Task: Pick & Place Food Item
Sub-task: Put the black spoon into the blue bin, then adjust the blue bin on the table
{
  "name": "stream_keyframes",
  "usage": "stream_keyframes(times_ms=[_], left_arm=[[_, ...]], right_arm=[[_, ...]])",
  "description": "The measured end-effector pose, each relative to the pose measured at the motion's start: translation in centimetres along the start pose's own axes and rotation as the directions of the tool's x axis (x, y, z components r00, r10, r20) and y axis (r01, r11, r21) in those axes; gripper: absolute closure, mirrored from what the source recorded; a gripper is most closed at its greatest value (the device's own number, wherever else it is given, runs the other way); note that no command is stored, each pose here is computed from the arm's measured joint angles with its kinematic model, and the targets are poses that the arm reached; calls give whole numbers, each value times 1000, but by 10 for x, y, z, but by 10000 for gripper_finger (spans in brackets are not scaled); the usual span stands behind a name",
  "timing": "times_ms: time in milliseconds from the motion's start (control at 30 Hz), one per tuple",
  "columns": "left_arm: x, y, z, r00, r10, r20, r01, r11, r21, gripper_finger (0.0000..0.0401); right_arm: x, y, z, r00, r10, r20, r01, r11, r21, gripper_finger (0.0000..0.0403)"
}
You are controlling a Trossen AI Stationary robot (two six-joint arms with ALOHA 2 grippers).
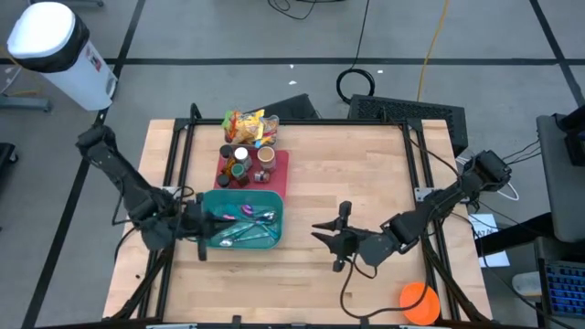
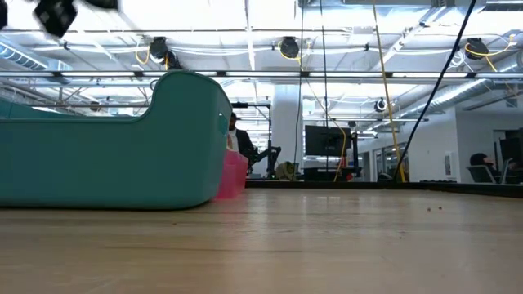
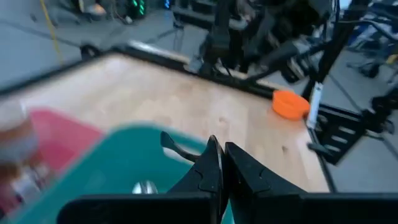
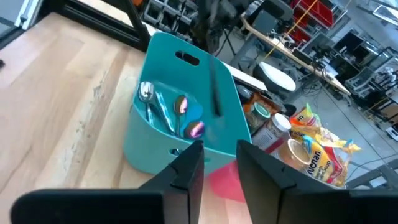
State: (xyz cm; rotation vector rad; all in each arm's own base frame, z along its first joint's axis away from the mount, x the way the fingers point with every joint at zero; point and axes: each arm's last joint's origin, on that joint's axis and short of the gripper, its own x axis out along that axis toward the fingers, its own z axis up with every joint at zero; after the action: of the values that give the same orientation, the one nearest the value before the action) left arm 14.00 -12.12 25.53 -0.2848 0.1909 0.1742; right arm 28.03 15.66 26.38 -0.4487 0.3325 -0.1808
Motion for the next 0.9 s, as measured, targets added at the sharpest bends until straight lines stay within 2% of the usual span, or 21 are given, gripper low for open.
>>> stream_keyframes(times_ms=[100,200,367,433,633,767,900], left_arm=[[-4,12,-26,999,-26,-43,21,994,-105,393],[1,25,-52,997,-13,-73,-4,974,-227,389],[10,46,-72,997,37,-62,-59,916,-397,346],[13,49,-71,997,52,-54,-69,913,-403,325],[22,51,-61,998,26,-49,-42,937,-347,238],[24,50,-51,1000,-14,7,15,945,-327,185],[20,47,-35,991,-55,118,88,953,-290,154]], right_arm=[[0,0,0,1000,2,3,-2,1000,-1,312],[2,-3,0,1000,-8,1,8,1000,5,313],[8,-9,-1,1000,-27,-3,27,997,74,308],[11,-11,-1,1000,-3,-2,3,993,120,301],[27,-18,-7,984,177,18,-176,954,245,266],[41,-18,-14,984,180,6,-174,940,293,241],[66,-15,-18,984,154,88,-176,917,357,223]])
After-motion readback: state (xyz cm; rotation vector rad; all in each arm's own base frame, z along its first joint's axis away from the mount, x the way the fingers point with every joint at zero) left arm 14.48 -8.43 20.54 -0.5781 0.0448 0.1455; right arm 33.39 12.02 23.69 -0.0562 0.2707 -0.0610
